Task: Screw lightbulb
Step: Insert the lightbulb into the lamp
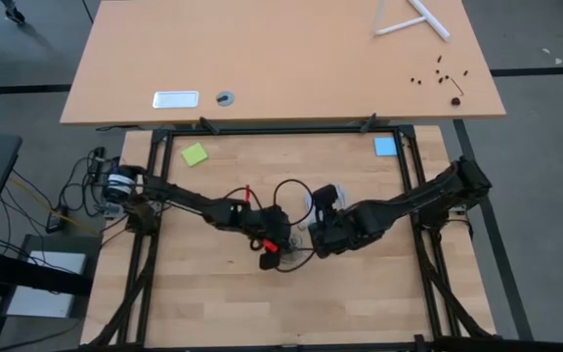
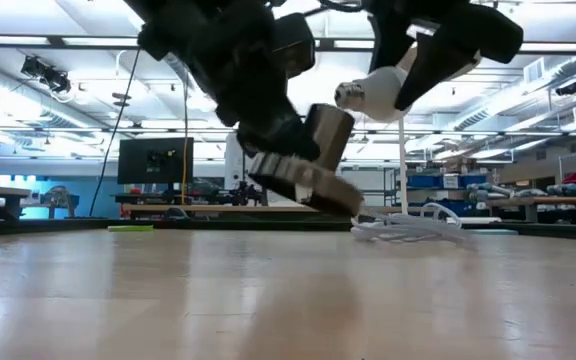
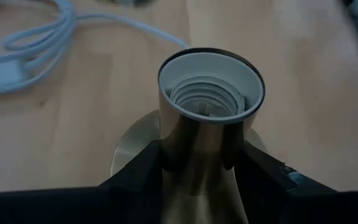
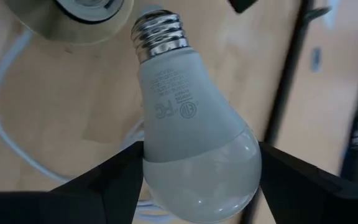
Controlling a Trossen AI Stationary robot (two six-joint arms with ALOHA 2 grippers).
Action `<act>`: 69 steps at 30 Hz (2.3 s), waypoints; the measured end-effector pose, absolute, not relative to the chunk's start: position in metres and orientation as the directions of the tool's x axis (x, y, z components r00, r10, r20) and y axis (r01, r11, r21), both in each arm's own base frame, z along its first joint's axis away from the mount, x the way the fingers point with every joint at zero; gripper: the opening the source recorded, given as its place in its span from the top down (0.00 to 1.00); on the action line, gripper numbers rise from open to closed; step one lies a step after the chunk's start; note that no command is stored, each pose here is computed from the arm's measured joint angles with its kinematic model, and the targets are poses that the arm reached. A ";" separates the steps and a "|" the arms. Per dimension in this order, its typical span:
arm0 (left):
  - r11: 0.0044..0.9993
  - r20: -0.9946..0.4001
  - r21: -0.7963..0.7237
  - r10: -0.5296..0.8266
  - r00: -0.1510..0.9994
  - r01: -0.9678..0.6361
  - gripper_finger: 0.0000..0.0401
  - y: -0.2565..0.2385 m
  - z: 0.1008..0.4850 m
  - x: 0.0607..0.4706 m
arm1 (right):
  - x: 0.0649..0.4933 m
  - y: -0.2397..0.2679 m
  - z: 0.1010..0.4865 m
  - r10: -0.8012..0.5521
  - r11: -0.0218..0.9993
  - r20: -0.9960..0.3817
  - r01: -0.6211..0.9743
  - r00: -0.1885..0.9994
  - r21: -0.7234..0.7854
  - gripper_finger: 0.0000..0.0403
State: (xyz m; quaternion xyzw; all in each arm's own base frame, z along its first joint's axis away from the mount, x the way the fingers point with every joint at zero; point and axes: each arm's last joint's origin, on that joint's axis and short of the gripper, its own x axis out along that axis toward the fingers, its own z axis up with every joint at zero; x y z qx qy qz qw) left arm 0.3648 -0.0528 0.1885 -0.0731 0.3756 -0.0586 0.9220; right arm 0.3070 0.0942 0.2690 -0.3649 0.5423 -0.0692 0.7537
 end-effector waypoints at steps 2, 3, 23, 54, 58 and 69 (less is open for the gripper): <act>0.968 -0.661 -0.243 -0.217 0.719 0.068 0.60 -0.049 0.191 0.367 | 0.306 0.099 0.270 -0.528 0.675 -0.737 -0.317 0.422 -0.666 0.28; 0.959 -0.654 -0.273 -0.240 0.717 0.072 0.60 -0.046 0.191 0.367 | 0.305 0.102 0.270 -0.543 0.645 -0.721 -0.335 0.431 -0.687 0.28; 0.735 -0.363 -0.600 -0.603 0.710 0.317 0.60 -0.025 0.214 0.379 | 0.298 0.143 0.281 -0.654 0.101 -0.462 -0.537 0.599 -0.838 0.28; 0.730 -0.396 -0.595 -0.630 0.668 0.336 0.60 -0.021 0.208 0.375 | 0.296 0.163 0.281 -0.515 0.115 -0.537 -0.567 0.668 -0.816 0.28; 0.728 -0.393 -0.595 -0.633 0.666 0.340 0.60 -0.021 0.208 0.375 | 0.298 0.163 0.282 -0.499 0.120 -0.545 -0.569 0.674 -0.814 0.28; 0.738 -0.391 -0.581 -0.623 0.678 0.343 0.60 -0.021 0.209 0.376 | 0.300 0.159 0.281 -0.472 0.227 -0.577 -0.541 0.667 -0.810 0.28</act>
